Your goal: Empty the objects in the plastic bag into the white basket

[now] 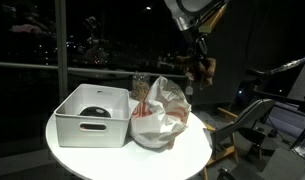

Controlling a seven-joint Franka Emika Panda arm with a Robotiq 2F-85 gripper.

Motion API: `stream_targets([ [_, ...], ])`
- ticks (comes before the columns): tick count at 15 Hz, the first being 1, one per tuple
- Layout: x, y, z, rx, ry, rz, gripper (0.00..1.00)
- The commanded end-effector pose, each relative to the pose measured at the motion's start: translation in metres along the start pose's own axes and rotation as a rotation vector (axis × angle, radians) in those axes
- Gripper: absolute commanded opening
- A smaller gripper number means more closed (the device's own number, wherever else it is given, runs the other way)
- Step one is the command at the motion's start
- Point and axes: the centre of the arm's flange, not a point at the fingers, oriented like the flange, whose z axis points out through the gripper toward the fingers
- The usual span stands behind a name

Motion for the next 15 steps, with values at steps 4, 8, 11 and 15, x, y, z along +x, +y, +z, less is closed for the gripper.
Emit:
stream_targets([
  [4, -0.001, -0.040, -0.105, -0.024, 0.353, -0.042, 0.02],
  [8, 0.031, -0.089, -0.140, 0.033, 0.562, -0.124, 0.02],
  [11, 0.059, -0.130, -0.149, 0.113, 0.723, -0.173, 0.02],
  [15, 0.101, -0.198, -0.116, 0.242, 0.877, -0.250, 0.03],
])
